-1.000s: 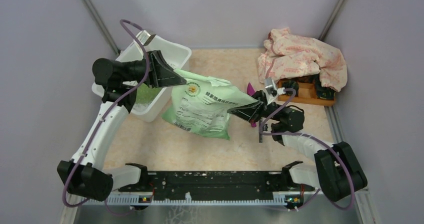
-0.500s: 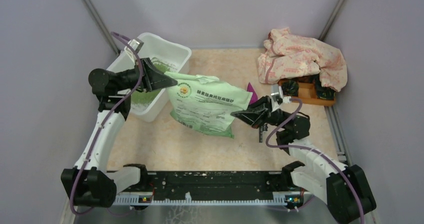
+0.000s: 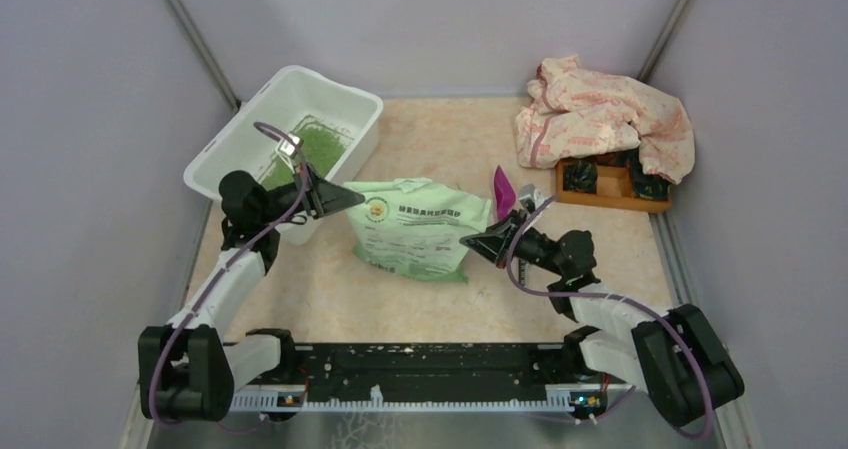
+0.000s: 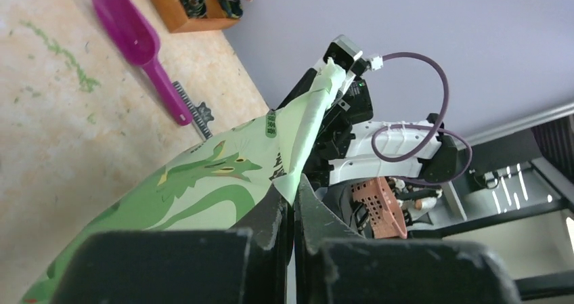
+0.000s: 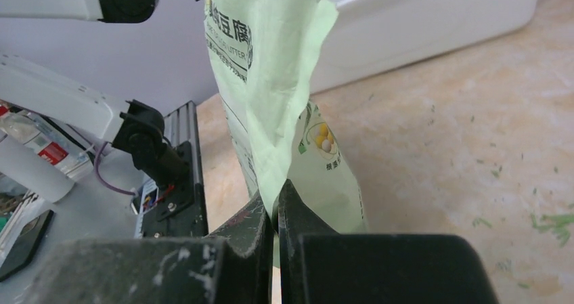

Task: Fill the litter box with clean litter
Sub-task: Close the cat litter bag at the center of the board.

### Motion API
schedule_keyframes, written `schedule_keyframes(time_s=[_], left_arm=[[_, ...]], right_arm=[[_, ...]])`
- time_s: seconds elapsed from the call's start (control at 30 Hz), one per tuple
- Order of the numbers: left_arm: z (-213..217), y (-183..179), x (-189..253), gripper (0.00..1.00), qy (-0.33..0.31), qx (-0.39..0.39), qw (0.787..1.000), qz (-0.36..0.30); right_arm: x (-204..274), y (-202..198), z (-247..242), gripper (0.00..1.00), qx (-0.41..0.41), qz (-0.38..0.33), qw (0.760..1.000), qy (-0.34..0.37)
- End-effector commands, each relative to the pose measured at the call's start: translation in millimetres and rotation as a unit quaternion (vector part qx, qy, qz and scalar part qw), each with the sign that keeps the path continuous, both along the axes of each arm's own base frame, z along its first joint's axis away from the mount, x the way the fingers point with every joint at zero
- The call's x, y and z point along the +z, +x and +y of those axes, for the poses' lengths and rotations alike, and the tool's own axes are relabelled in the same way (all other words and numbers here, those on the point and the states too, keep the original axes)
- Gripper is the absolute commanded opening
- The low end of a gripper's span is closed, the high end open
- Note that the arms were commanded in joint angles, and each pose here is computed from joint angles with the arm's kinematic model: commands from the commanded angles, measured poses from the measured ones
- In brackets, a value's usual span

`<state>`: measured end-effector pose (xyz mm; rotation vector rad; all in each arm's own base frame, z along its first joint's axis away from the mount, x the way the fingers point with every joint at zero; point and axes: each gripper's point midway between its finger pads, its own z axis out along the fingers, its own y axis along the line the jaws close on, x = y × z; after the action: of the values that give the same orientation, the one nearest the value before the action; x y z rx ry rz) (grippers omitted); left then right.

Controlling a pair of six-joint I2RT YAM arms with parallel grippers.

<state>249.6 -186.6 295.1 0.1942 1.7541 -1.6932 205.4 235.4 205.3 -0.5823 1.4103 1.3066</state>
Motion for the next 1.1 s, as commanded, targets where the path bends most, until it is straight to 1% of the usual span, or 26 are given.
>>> schedule_keyframes(time_s=[0.0,0.03,0.07,0.1,0.13,0.17,0.23,0.43,0.6,0.63,0.73,0.77,0.8,0.9,0.97,1.03,1.07], left_arm=[[5,7,-11,0.04,0.005,0.036,0.999,-0.017],[5,7,-17,0.04,0.009,0.035,0.999,-0.007],[5,7,-21,0.04,0.013,0.034,0.999,-0.001],[5,7,-24,0.04,0.016,0.033,0.999,0.005],[5,4,-27,0.05,0.017,0.028,0.999,0.011],[5,3,-29,0.05,0.017,0.023,0.999,0.018],[4,1,-34,0.05,0.018,0.018,0.999,0.030],[4,-4,-40,0.05,0.023,0.011,0.999,0.037],[3,-7,-39,0.05,0.024,0.005,0.999,0.034],[4,-7,-39,0.06,0.024,0.004,0.999,0.035],[3,-7,-36,0.06,0.023,0.001,0.999,0.031],[3,-6,-33,0.06,0.022,0.000,0.999,0.029],[3,-5,-30,0.06,0.021,0.000,0.999,0.028],[3,4,-20,0.08,0.021,-0.003,0.999,0.033],[3,15,-16,0.09,0.022,-0.004,0.999,0.046],[2,28,-8,0.09,0.022,-0.010,0.998,0.052],[2,36,-8,0.09,0.021,-0.014,0.998,0.061]], right_arm=[[15,10,-4,0.00,-0.027,-0.047,0.998,0.015],[14,9,-3,0.00,-0.021,-0.042,0.999,0.014],[13,6,-2,0.06,-0.012,-0.039,0.999,0.014],[13,3,0,0.19,0.001,-0.035,0.999,0.014],[15,0,2,0.28,0.014,-0.036,0.999,0.015],[18,-2,3,0.32,0.024,-0.038,0.999,0.020],[20,-5,7,0.38,0.046,-0.036,0.998,0.028],[30,-14,16,0.40,0.111,-0.009,0.991,0.072],[23,-7,26,0.40,0.114,0.004,0.991,0.071],[23,-5,27,0.35,0.113,0.008,0.991,0.073],[29,1,31,0.07,0.129,0.039,0.988,0.080],[32,3,32,0.00,0.135,0.061,0.985,0.084],[39,7,31,0.00,0.141,0.086,0.982,0.090],[52,13,31,0.00,0.159,0.124,0.976,0.082],[47,29,32,0.00,0.143,0.156,0.976,0.051],[41,48,32,0.00,0.114,0.154,0.981,0.007],[30,58,31,0.00,0.096,0.181,0.979,-0.022]])
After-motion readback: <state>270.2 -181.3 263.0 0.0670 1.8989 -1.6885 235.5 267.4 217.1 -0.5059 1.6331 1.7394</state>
